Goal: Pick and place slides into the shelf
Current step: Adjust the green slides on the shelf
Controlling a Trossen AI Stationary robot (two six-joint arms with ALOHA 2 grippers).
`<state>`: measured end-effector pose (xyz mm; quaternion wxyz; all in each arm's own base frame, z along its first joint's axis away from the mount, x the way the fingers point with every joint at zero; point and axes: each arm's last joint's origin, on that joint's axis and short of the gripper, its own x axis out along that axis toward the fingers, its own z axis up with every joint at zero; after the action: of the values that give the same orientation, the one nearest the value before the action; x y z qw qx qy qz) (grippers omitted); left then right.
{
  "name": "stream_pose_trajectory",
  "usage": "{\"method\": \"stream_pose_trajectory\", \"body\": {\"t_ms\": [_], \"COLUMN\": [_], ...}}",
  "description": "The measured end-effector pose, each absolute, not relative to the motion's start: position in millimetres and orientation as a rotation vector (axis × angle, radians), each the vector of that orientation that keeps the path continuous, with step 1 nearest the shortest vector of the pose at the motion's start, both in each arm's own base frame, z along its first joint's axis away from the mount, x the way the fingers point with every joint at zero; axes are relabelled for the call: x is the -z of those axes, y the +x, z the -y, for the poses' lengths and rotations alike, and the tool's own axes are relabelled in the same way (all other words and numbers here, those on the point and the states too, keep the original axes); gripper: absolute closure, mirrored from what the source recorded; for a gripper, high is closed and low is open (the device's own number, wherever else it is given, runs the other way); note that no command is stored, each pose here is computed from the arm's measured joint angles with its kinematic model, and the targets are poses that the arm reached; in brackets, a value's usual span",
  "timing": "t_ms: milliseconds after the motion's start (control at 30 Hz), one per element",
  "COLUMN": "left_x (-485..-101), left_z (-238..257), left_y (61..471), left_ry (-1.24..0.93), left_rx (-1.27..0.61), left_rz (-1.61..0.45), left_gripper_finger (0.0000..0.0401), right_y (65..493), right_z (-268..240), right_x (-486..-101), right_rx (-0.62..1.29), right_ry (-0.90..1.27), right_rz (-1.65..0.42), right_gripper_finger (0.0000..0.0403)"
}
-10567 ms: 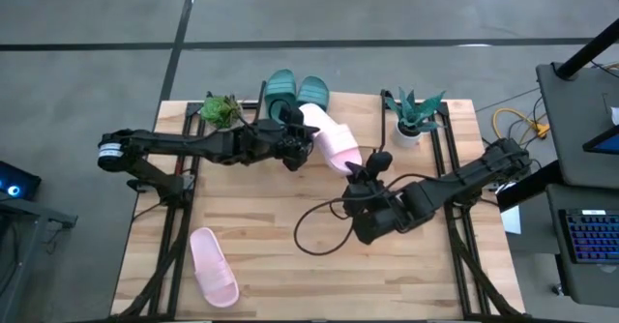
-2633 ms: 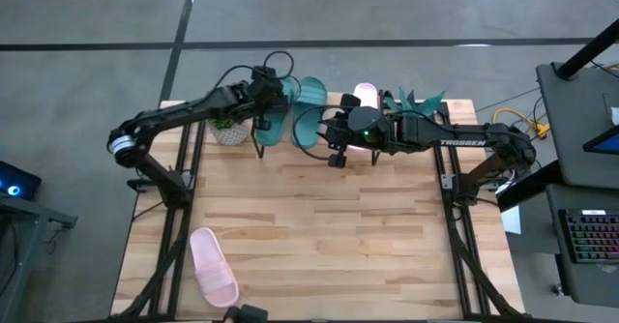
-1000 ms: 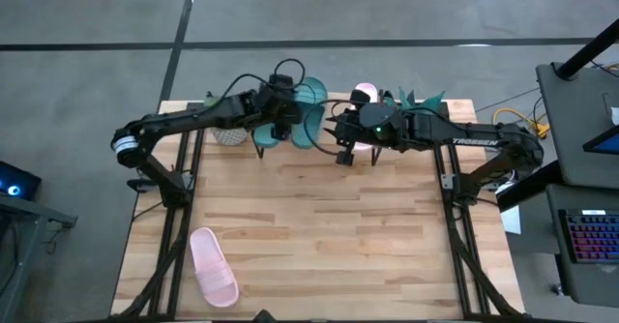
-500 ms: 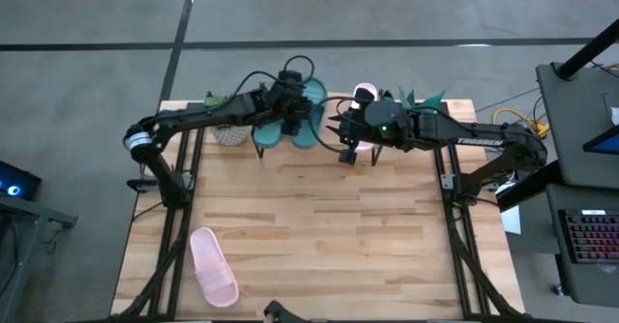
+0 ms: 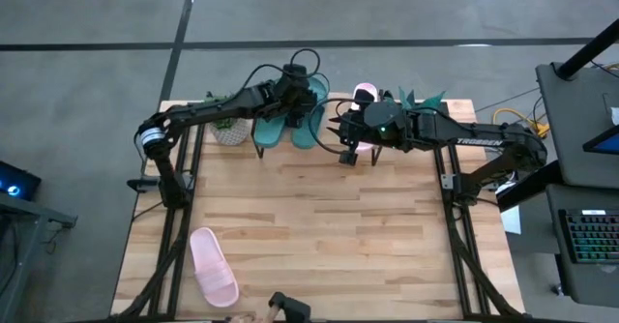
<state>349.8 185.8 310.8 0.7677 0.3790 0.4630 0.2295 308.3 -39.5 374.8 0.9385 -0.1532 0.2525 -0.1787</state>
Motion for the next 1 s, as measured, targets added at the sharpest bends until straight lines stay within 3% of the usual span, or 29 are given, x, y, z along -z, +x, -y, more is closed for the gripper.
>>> {"method": "stream_pose_trajectory", "body": {"t_ms": [567, 1000], "left_x": [-317.6, -320.2], "left_z": [-187.2, -186.4], "left_y": [349.2, 347.7], "left_ry": [0.829, 0.728], "left_rx": [-0.546, -0.700], "left_rz": [-1.006, -0.990], "left_gripper_finger": [0.0391, 0.0399], "right_y": [307.7, 307.7], "right_z": [39.4, 39.3], "right_x": [-373.3, -373.3], "right_rx": [0.361, 0.360], "right_ry": [-0.319, -0.322], "right_rz": [-0.531, -0.532], "right_gripper_finger": [0.0331, 0.0329]}}
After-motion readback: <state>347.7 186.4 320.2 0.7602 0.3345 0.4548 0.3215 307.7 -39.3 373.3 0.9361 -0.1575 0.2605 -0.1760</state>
